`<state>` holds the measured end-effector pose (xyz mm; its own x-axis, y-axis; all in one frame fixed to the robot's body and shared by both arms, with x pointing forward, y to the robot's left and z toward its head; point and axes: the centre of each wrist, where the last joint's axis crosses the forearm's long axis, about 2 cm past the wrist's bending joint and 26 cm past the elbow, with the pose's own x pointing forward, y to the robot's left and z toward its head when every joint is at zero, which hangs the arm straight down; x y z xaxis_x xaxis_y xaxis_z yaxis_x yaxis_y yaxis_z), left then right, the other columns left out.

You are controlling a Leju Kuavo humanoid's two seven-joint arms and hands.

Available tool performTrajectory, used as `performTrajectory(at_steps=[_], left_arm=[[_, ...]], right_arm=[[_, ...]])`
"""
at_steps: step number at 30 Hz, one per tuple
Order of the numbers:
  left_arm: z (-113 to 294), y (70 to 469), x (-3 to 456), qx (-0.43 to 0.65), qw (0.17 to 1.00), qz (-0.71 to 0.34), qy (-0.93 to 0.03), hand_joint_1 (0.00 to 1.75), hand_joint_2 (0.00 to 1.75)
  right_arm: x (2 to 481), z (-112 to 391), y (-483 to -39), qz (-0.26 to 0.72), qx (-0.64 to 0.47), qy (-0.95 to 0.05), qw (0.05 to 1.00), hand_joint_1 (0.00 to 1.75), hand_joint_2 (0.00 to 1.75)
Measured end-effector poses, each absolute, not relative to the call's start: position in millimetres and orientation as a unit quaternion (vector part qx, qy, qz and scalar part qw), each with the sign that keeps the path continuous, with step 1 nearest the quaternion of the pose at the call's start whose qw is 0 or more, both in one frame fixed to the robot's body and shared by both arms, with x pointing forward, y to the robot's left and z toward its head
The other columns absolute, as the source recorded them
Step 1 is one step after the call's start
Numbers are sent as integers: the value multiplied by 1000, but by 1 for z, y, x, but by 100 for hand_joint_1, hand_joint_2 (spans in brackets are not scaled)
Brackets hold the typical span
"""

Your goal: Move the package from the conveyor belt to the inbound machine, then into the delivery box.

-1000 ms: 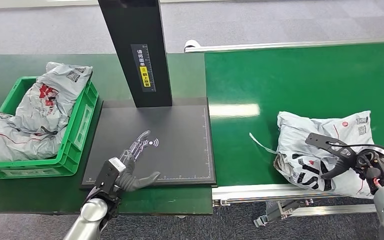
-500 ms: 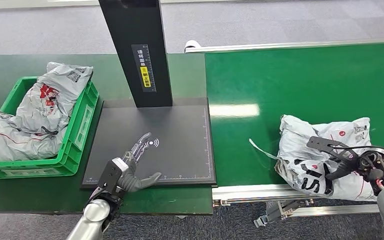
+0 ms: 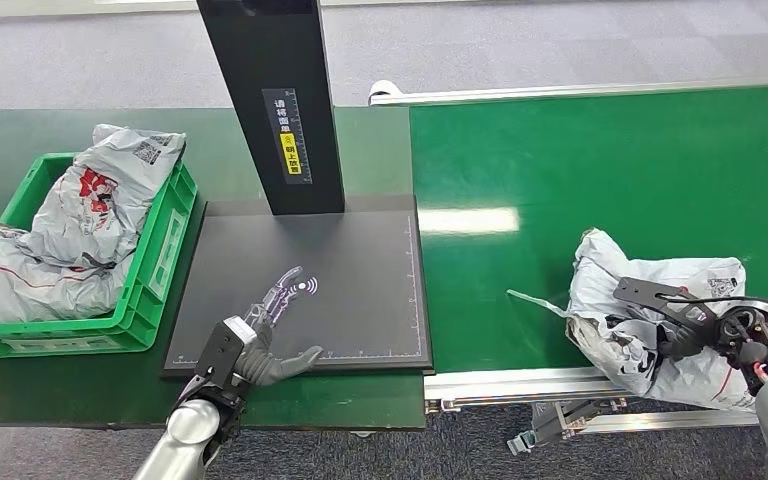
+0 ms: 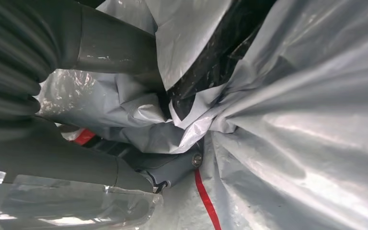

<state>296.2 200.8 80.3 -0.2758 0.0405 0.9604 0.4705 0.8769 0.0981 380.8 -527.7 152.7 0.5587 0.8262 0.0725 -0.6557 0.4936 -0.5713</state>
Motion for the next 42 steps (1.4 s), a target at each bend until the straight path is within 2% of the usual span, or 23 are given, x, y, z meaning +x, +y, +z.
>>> performTrajectory(at_steps=[6, 9, 13, 17, 21, 38, 42], left_arm=[[79, 201, 294, -166, 580, -182, -776, 0, 175], [78, 202, 292, -167, 580, -180, -777, 0, 175], [77, 205, 285, -166, 578, -175, -779, 0, 175], [76, 209, 279, -164, 574, -169, -784, 0, 175], [76, 210, 278, -163, 572, -167, -786, 0, 175], [77, 210, 278, -162, 570, -167, -788, 0, 175], [78, 210, 278, -162, 566, -166, -791, 0, 175]], right_arm=[[382, 151, -524, 444, -253, -188, 839, 175, 175], [386, 152, -519, 445, -265, -230, 824, 175, 175], [401, 161, -504, 415, -325, -378, 761, 175, 175], [420, 184, -487, 334, -405, -559, 642, 175, 175], [428, 202, -479, 260, -452, -659, 542, 175, 175], [432, 211, -469, 213, -451, -697, 515, 175, 175], [429, 211, -470, 171, -472, -733, 459, 175, 175]])
